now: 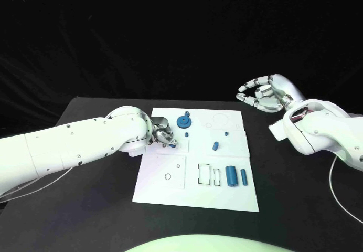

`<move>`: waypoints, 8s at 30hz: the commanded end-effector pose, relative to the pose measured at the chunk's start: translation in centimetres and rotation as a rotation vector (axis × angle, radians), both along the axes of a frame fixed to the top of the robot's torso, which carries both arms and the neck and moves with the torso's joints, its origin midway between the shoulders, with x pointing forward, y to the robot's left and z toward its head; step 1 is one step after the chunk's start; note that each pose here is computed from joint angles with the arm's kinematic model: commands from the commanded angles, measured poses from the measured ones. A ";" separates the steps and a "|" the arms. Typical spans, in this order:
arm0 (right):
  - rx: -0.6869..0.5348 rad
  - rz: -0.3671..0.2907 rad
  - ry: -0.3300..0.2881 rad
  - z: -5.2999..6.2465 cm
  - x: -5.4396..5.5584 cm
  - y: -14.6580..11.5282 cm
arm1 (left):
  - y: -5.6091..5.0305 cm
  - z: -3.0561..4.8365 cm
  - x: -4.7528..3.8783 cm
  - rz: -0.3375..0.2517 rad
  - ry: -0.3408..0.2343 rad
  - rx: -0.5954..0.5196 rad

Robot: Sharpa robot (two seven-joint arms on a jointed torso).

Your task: Assemble the parts on the task board

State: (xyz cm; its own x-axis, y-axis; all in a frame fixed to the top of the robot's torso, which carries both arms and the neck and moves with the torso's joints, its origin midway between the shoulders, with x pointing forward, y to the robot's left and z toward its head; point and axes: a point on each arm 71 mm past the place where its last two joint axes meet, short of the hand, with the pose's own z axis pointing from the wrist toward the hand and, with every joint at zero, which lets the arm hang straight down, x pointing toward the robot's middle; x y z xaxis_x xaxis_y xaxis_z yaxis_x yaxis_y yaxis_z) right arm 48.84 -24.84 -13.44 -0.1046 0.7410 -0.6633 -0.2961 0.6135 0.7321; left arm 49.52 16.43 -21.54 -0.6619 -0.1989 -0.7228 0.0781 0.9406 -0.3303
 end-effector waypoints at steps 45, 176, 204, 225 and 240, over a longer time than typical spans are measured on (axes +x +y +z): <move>0.001 0.008 -0.008 0.0 -0.1 -0.1 | 0.4 -0.08 -0.38 -0.005 0.025 0.007; 0.006 0.017 0.002 -0.3 0.3 0.4 | 3.5 3.57 8.08 0.095 0.128 0.038; 0.006 0.007 0.002 -0.3 0.3 0.0 | 4.9 4.56 3.13 0.062 0.026 -0.141; 0.007 0.010 0.006 -0.5 0.2 0.1 | 3.6 1.77 1.49 -0.015 0.074 -0.021; 0.006 0.008 0.006 -0.5 0.2 0.0 | 3.6 1.44 1.34 -0.031 0.106 0.033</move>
State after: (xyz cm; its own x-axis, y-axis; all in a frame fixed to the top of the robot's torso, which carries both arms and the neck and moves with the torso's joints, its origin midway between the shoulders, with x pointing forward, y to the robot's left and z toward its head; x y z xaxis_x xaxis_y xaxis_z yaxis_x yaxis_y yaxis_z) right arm 49.09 -24.98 -13.95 -0.1065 0.7472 -0.6560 -0.2872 0.6086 0.7397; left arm 51.04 20.14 -19.93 -0.7226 -0.1897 -0.6647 0.0606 0.9405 -0.3343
